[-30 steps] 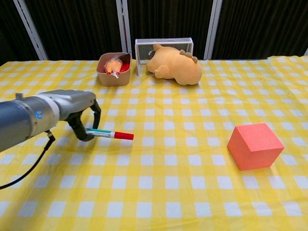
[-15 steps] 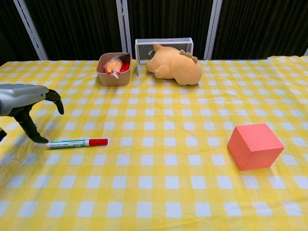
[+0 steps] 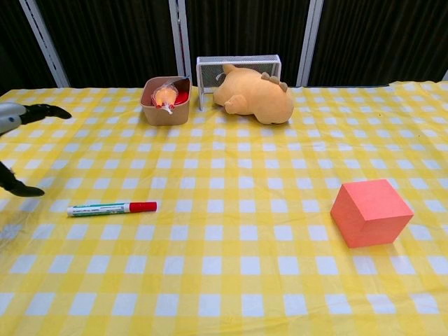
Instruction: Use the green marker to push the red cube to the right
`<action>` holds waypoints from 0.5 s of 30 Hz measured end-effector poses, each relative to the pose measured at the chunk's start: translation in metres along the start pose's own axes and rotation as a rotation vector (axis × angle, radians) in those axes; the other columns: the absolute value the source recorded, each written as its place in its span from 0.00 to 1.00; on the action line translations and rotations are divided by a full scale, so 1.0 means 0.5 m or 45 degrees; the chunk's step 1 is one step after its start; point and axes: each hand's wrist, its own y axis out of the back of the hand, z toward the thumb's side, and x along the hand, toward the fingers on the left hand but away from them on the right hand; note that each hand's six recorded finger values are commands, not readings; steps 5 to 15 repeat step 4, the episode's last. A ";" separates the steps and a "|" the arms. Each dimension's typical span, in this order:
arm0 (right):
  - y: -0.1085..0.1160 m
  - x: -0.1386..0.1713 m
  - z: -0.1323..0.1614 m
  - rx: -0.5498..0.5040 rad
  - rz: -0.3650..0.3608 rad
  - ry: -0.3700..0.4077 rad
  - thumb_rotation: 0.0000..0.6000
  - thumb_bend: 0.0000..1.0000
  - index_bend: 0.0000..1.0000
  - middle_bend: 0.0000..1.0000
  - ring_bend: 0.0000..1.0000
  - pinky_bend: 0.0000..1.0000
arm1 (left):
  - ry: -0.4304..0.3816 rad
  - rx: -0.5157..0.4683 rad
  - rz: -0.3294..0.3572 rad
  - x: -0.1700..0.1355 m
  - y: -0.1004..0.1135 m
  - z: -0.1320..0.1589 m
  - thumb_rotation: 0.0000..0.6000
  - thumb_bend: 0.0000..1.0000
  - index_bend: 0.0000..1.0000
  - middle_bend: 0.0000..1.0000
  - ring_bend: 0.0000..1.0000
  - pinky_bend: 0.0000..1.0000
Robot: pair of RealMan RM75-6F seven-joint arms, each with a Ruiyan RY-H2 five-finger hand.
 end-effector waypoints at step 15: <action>-0.002 -0.001 0.002 0.010 0.000 0.004 1.00 0.32 0.00 0.00 0.00 0.00 | -0.010 -0.038 0.082 -0.061 0.011 -0.053 1.00 0.15 0.00 0.00 0.00 0.02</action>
